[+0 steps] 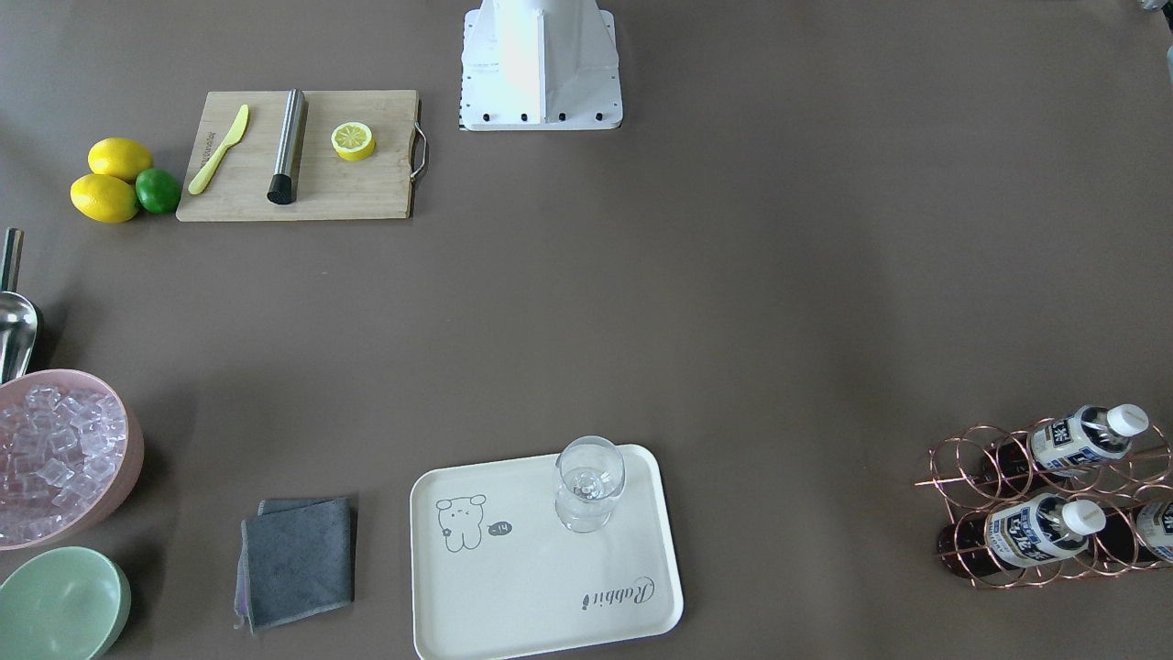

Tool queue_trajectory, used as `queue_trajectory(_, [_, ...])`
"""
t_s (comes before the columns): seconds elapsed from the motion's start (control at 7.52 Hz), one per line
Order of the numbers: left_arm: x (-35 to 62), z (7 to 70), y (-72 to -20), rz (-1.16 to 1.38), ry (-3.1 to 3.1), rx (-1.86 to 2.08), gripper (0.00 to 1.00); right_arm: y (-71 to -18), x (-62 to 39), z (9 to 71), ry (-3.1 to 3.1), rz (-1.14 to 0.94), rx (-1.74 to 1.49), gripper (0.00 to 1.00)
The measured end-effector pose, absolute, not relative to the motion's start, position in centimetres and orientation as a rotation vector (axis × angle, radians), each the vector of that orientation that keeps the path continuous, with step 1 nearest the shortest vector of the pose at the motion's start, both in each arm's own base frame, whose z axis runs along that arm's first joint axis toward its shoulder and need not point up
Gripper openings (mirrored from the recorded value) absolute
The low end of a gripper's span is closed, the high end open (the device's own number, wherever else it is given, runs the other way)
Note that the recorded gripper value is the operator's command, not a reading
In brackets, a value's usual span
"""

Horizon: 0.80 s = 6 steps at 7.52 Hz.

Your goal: Take tea from basket to plate

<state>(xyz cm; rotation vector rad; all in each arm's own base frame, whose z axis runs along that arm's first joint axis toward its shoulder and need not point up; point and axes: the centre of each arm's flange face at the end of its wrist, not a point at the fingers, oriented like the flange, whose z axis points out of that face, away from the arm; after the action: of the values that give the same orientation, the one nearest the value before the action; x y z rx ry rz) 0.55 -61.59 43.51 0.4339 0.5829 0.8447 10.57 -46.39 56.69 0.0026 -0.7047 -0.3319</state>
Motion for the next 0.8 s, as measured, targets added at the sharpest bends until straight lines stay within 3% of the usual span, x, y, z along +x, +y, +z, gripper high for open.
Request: queue_trajectory(0.8, [-1.1,39.4,-70.5,0.995,0.546,0.511,0.98,-49.6,1.6,47.9,-0.689,-0.346,0.037,1.0])
